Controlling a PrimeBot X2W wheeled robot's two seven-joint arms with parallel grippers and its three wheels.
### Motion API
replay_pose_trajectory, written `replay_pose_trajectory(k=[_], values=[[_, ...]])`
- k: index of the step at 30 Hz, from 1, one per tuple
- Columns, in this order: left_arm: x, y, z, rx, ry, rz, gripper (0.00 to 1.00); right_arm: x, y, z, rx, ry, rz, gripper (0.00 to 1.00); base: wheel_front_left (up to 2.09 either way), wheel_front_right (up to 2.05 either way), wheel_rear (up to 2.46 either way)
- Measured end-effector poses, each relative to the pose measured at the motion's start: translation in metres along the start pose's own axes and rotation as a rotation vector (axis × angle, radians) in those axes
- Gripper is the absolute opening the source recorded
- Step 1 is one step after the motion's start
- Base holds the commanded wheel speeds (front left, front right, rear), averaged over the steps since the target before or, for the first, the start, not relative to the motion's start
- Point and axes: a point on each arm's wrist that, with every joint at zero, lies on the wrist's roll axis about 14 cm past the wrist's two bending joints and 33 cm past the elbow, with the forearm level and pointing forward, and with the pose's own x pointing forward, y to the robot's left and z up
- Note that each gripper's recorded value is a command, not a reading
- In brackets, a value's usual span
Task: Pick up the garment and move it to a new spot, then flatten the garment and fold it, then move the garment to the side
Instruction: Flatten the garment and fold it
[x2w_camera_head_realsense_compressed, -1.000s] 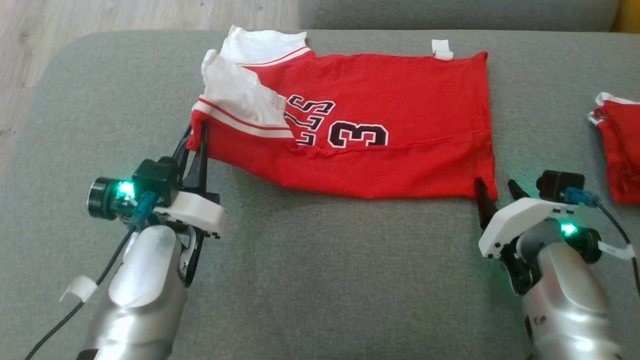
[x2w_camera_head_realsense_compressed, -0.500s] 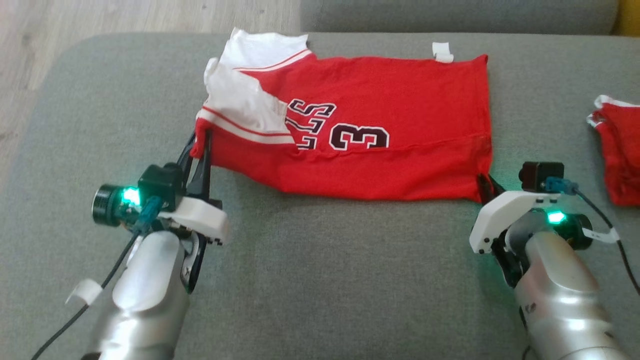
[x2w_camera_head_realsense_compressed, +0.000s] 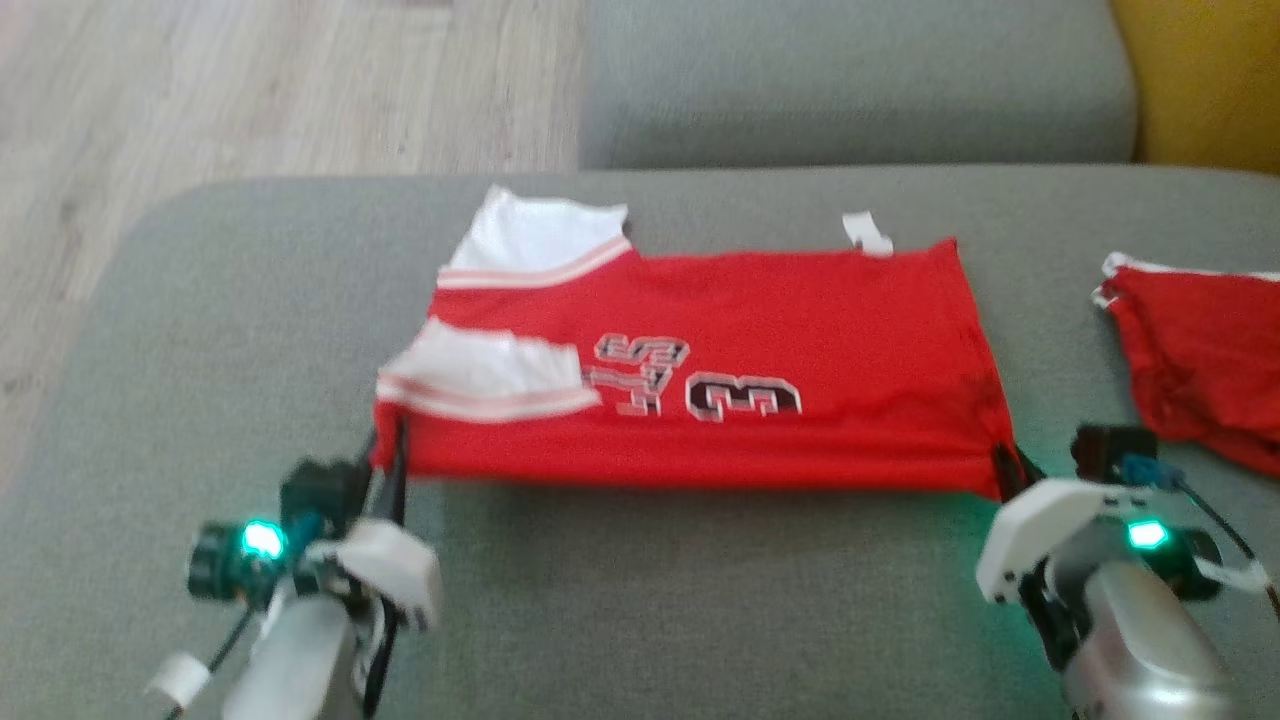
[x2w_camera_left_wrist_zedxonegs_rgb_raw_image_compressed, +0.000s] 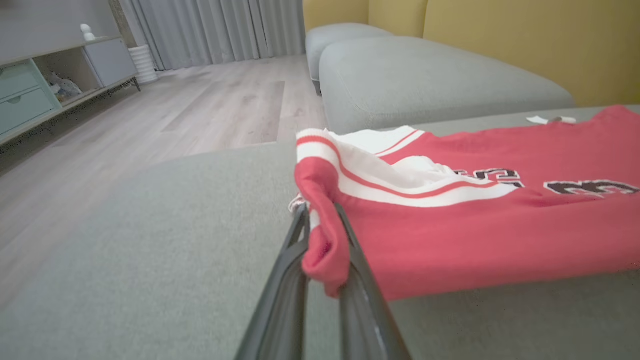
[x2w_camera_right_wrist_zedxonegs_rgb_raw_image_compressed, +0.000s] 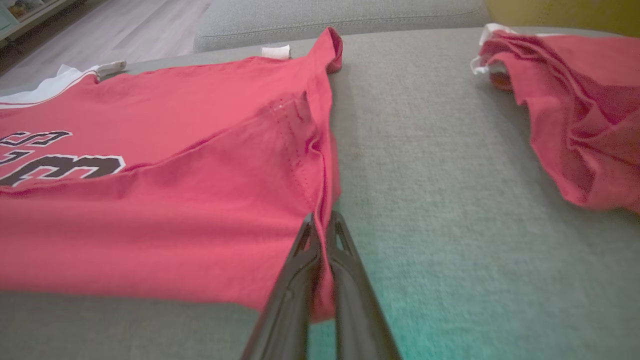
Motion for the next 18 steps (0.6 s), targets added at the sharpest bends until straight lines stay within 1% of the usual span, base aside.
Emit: replay_pose_trajectory(k=[3, 6, 7, 18], values=[[-0.015, -0.009, -0.018, -0.005, 0.056, -0.028, 0.00, -0.014, -0.007, -0.005, 0.010, 0.002, -0.013, 0.00, 0.00, 0.00, 0.00], [-0.028, -0.016, -0.036, -0.060, 0.109, -0.046, 0.00, -0.025, -0.014, -0.007, 0.028, -0.004, -0.022, 0.00, 0.00, 0.00, 0.00], [-0.032, -0.017, -0.040, -0.061, 0.120, -0.047, 0.00, -0.029, -0.014, -0.010, 0.029, 0.003, -0.019, 0.00, 0.00, 0.00, 0.00], [-0.054, -0.025, -0.052, -0.064, 0.154, -0.067, 0.00, -0.071, -0.017, -0.032, 0.080, 0.044, -0.012, 0.00, 0.00, 0.00, 0.00]])
